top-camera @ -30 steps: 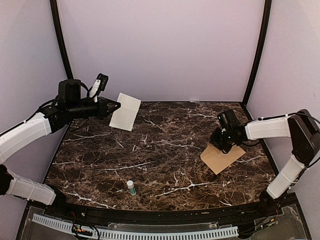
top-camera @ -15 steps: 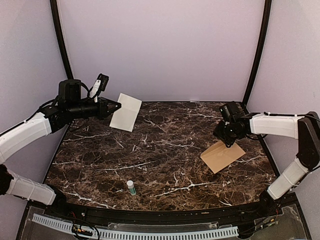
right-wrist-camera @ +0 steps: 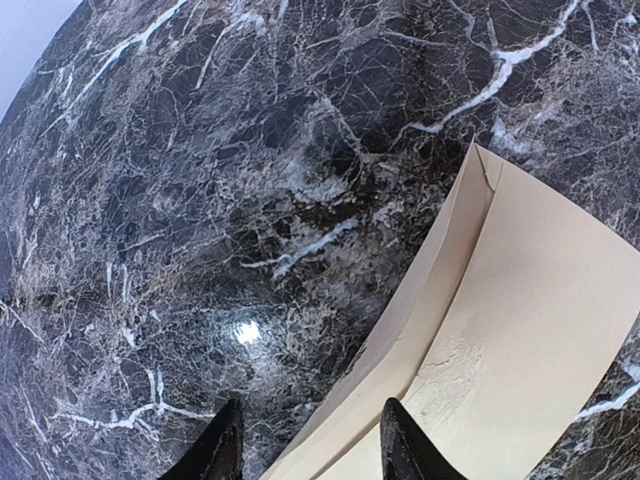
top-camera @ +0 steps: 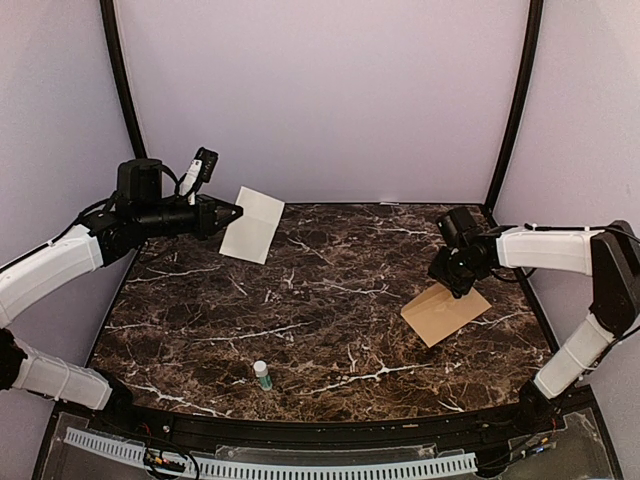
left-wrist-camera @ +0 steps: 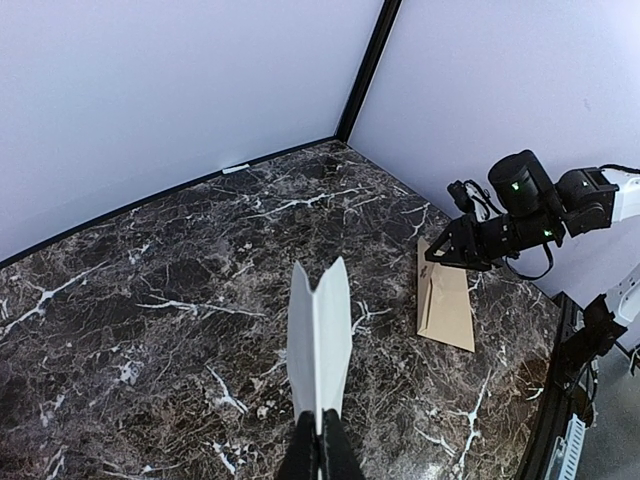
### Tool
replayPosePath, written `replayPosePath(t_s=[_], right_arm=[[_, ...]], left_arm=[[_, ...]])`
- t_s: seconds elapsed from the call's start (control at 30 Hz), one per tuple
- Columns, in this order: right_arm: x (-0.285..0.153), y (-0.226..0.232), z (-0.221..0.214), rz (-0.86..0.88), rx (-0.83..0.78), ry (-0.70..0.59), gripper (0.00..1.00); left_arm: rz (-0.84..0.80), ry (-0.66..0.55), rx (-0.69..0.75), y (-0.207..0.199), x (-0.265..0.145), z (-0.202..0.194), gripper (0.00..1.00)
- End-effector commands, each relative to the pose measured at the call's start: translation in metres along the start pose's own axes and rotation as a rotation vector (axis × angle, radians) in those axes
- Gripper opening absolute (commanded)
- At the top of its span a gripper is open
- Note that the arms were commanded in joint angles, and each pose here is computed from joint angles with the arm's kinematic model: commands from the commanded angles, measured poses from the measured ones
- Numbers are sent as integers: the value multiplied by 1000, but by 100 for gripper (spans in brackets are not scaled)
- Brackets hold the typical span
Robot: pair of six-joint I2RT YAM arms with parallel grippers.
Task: Place the letter into the envelope and seal it
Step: Move the envelope to the center of the board.
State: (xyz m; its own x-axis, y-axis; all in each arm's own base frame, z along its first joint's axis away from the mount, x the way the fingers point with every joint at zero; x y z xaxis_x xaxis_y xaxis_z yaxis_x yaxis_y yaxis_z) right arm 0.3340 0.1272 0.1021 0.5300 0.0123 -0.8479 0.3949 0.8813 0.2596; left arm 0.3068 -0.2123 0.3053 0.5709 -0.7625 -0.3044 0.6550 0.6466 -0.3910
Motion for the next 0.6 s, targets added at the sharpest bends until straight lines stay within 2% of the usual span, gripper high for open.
replayPosePath(t_s=[0.0, 0.23, 0.57], right_arm=[[5, 6, 6, -8, -1, -21, 42], [16, 9, 2, -9, -12, -1, 38], [24, 9, -3, -8, -13, 13, 25]], left_arm=[[-15, -3, 8, -3, -1, 0, 0], [-12, -5, 10, -2, -1, 0, 0], [-9, -6, 13, -2, -2, 1, 0]])
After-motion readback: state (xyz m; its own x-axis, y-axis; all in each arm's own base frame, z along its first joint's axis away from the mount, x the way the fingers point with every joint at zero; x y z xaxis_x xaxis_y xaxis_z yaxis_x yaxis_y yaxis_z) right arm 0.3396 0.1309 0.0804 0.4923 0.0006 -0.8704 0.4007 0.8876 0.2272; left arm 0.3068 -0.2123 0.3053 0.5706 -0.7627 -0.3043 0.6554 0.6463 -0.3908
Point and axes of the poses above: each gripper's point midway between its finger pads, its own x axis out along the fingers, its own y axis along the line the jaws close on, z = x × y, the point moved 3 cm from there along -x, back along the fingers, and after that the axes turned 7 degrees about -x, right-handed, at the moved point
